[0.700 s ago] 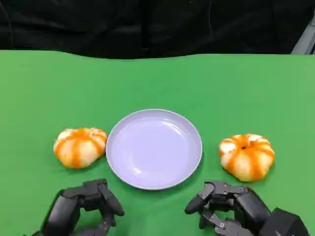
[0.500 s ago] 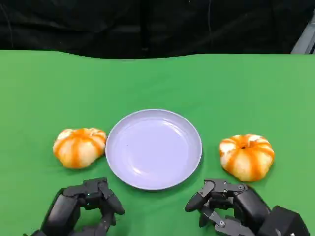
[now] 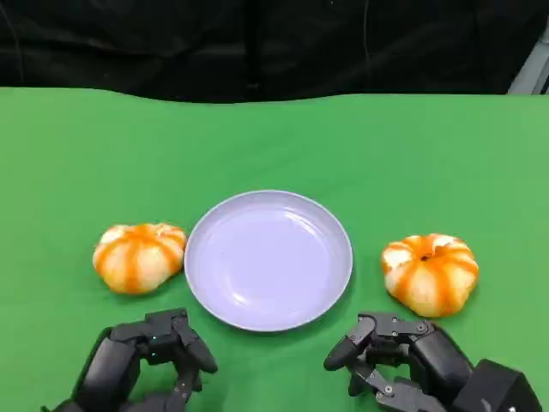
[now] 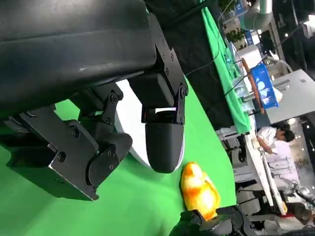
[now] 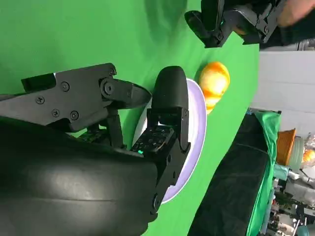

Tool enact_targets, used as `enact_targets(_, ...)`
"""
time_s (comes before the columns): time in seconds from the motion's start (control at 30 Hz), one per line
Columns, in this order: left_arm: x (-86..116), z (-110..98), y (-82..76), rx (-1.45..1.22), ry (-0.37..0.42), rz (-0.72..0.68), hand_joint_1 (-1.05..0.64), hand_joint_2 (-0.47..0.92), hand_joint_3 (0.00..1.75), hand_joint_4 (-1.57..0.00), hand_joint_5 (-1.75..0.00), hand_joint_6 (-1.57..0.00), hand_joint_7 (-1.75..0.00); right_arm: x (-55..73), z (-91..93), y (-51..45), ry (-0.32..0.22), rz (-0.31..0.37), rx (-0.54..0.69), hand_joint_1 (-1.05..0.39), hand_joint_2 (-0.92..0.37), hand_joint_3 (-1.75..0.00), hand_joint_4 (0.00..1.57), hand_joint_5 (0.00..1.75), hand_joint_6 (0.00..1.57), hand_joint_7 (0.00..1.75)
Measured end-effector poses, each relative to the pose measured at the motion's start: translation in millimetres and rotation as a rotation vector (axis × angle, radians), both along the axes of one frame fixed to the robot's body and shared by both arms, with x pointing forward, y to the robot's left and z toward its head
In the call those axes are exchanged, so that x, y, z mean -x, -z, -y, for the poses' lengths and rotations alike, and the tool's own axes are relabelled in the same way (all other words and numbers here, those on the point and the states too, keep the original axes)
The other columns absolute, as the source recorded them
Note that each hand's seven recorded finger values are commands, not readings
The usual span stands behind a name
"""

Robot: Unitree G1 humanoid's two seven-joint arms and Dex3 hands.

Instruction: Grasp the bread from the table and place it into the plate.

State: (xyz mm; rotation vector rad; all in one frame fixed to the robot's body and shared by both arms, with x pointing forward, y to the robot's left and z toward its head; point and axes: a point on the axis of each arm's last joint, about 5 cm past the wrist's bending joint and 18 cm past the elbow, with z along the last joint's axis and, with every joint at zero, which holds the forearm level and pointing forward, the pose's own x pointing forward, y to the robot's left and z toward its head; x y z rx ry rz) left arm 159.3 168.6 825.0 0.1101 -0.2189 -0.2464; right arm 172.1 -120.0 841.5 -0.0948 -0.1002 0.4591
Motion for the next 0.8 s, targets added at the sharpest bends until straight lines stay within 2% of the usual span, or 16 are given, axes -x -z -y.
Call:
enact_targets(0.03, -0.3, -0.2, -0.2, 0.001, -0.007, 0.003, 0.18, 0.52, 1.13, -0.89, -1.35, -0.96, -1.14, 0.0, 0.0, 0.1, 0.000, 0.000, 0.000, -0.06, -0.92, -0.49, 0.68, 1.51, 0.81, 0.97)
enact_targets(0.1, -1.1, -0.8, -0.8, 0.004, -0.018, 0.006, 0.14, 0.63, 0.92, -0.83, -1.22, -0.96, -0.93, 0.1, 0.1, 0.7, -0.004, -0.003, 0.001, -0.05, -0.92, -0.49, 0.68, 1.52, 0.82, 0.98)
enact_targets(0.2, -1.9, -1.3, -1.2, 0.012, -0.027, 0.007, 0.06, 0.72, 0.74, -0.76, -1.14, -0.94, -0.79, 0.5, 0.2, 1.9, -0.005, -0.007, 0.002, -0.05, -0.92, -0.49, 0.68, 1.52, 0.82, 0.98)
enact_targets(0.37, -3.3, -3.4, -2.9, 0.024, -0.044, 0.021, -0.02, 0.73, 0.68, -0.71, -1.10, -0.90, -0.74, 0.5, 0.3, 2.3, -0.006, -0.004, 0.002, -0.06, -0.92, -0.49, 0.69, 1.53, 0.82, 0.99)
enact_targets(0.43, -4.0, -4.4, -4.6, 0.032, -0.050, 0.034, -0.05, 0.76, 0.61, -0.71, -1.01, -0.92, -0.60, 0.5, 0.3, 2.3, -0.006, -0.004, 0.002, -0.06, -0.92, -0.49, 0.68, 1.54, 0.82, 0.99)
enact_targets(0.53, -5.5, -6.3, -8.3, 0.055, -0.058, 0.058, -0.06, 0.77, 0.57, -0.71, -0.98, -0.94, -0.53, 0.4, 0.3, 2.3, -0.006, -0.003, 0.002, -0.06, -0.92, -0.49, 0.68, 1.55, 0.82, 1.00)
enact_targets(0.6, -5.9, -7.2, -9.6, 0.066, -0.057, 0.066, -0.09, 0.87, 0.26, -0.76, -0.59, -0.86, -0.21, 0.2, 0.3, 2.2, -0.006, -0.003, 0.002, -0.05, -0.92, -0.49, 0.68, 1.56, 0.82, 1.01)
enact_targets(0.7, -7.6, -9.6, -15.0, 0.087, -0.047, 0.098, -0.13, 0.92, 0.11, -0.77, -0.37, -0.81, -0.05, -0.1, 0.5, 3.3, -0.006, -0.006, 0.003, -0.05, -0.92, -0.50, 0.67, 1.57, 0.82, 1.02)
enact_targets(0.8, -8.0, -13.1, -16.5, 0.096, -0.038, 0.106, -0.23, 0.92, 0.09, -0.76, -0.25, -0.72, -0.01, -0.4, 0.7, 3.7, -0.005, -0.009, 0.004, -0.06, -0.92, -0.49, 0.67, 1.59, 0.81, 1.03)
